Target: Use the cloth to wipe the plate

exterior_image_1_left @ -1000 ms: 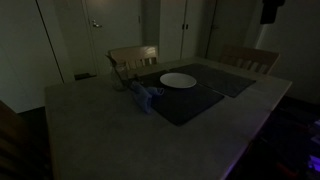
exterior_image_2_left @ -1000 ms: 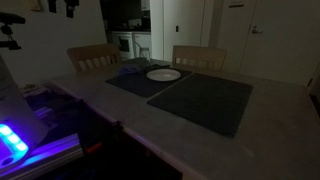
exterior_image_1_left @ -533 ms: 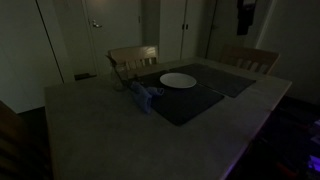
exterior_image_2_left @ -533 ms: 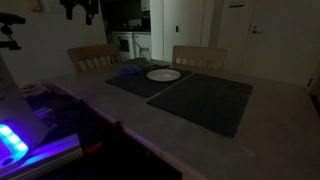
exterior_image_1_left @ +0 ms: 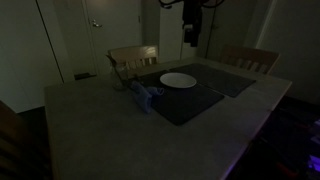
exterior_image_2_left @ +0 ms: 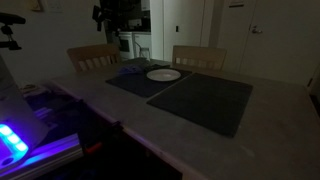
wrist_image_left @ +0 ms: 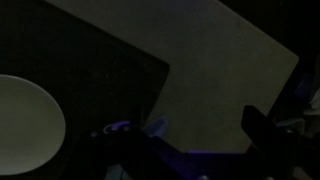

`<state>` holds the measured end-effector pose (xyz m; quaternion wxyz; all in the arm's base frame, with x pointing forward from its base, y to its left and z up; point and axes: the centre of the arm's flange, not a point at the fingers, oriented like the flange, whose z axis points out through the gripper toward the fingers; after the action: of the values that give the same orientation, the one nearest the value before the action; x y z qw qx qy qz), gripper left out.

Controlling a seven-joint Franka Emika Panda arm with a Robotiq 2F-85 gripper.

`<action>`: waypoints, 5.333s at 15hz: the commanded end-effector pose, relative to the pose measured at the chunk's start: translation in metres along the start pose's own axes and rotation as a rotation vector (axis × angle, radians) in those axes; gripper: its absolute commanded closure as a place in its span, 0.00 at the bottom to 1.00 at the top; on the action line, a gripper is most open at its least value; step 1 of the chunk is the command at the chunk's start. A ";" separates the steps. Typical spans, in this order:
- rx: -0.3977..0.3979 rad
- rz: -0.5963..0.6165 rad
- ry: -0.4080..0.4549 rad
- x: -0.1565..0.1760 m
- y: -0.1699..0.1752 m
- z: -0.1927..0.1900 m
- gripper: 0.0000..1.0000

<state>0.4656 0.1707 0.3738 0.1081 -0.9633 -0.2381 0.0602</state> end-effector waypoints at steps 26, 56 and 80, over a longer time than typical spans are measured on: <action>-0.338 0.391 0.371 0.125 0.014 0.189 0.00; -0.345 0.288 0.091 0.149 0.046 0.137 0.98; -0.674 0.616 -0.065 0.052 0.196 0.024 0.98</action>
<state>0.6143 0.0376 0.3132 -0.2591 -0.9650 0.0264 0.0301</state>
